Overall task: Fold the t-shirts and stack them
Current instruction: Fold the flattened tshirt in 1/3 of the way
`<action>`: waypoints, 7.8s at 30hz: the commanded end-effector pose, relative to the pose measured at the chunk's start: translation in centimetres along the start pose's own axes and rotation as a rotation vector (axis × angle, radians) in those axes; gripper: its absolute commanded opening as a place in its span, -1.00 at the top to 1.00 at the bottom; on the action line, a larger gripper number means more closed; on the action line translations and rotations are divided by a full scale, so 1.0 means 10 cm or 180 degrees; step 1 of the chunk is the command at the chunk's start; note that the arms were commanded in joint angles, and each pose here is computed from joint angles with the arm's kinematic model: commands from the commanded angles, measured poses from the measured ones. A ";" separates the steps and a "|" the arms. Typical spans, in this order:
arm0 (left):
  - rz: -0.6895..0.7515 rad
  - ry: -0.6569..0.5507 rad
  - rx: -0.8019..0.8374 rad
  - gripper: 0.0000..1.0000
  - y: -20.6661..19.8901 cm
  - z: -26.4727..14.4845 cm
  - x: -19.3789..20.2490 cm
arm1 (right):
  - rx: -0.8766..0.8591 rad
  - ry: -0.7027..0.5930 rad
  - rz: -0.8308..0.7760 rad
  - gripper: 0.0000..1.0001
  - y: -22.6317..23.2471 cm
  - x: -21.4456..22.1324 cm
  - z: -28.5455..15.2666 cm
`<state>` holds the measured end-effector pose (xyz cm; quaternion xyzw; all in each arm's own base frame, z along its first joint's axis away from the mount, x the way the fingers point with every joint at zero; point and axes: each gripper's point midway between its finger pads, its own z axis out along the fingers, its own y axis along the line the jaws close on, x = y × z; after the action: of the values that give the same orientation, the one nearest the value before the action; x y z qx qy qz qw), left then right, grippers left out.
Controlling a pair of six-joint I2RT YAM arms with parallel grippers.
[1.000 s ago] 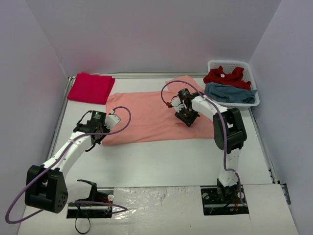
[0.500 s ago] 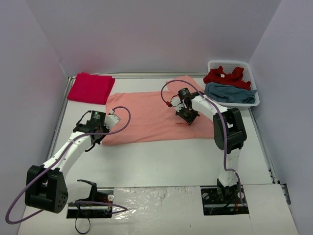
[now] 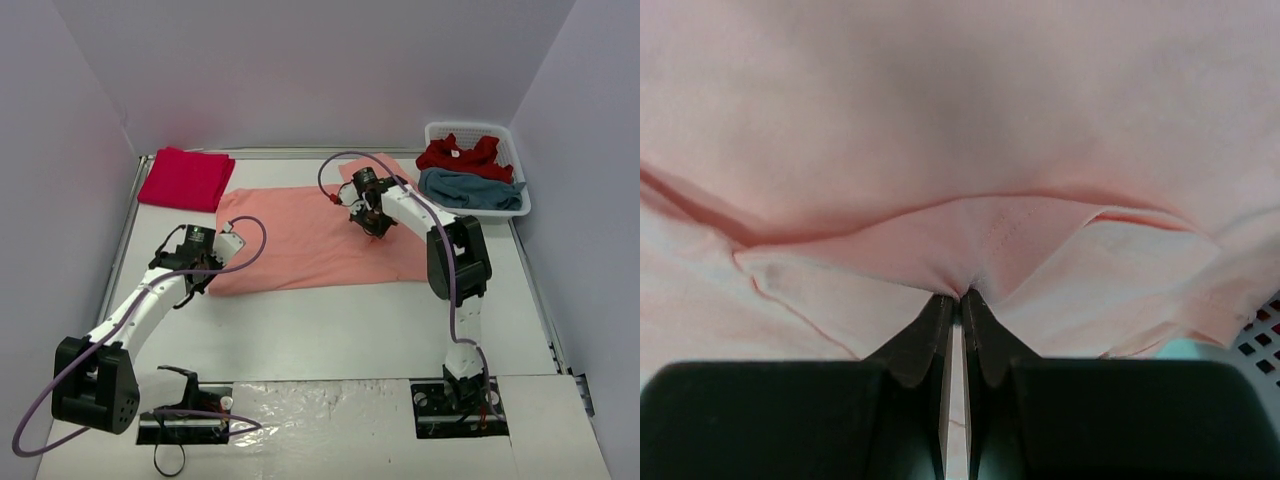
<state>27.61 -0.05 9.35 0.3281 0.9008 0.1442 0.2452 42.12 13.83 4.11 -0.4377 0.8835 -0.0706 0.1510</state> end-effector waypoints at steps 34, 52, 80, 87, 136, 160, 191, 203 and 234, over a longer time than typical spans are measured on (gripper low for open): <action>0.0080 -0.0265 0.0520 0.63 -0.14 0.21 -0.32 | 0.0472 -0.0117 0.0282 0.25 -0.06 0.52 -0.92; 0.0091 -0.0372 0.0910 0.38 0.02 0.70 -0.66 | 0.0302 -0.0123 0.0785 0.23 0.03 1.15 -1.01; 0.0131 -0.0175 0.1394 0.95 -0.04 0.85 -0.47 | 0.0231 -0.0009 0.1005 0.21 0.09 1.50 -0.93; 0.0154 -0.0167 0.1365 0.95 0.03 0.65 -0.48 | 0.0224 0.0006 0.1012 0.21 0.09 1.52 -0.90; 0.0144 -0.0127 0.0981 0.95 0.41 0.84 -0.71 | 0.0020 0.0068 0.1071 0.21 0.20 1.53 -0.61; 0.0527 -0.0187 0.1168 0.50 -0.12 0.35 -0.08 | 0.0098 0.0259 0.0944 0.19 0.21 1.83 -0.62; 0.0628 -0.0184 0.1359 0.42 -0.36 0.49 0.08 | -0.0183 0.0429 0.1099 0.19 0.19 2.05 -0.39; 0.0602 -0.0253 0.1199 0.38 -0.23 0.50 -0.04 | -0.0240 0.0466 0.1117 0.19 0.19 2.07 -0.34; 0.0559 -0.0015 0.1262 0.95 -0.27 0.64 -0.01 | -0.0510 0.0524 0.1127 0.18 0.23 2.27 -0.22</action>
<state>29.76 -1.20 2.10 0.4494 0.8787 -0.0157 0.1603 27.30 -3.33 0.92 -0.2697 0.9602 -0.0307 0.0660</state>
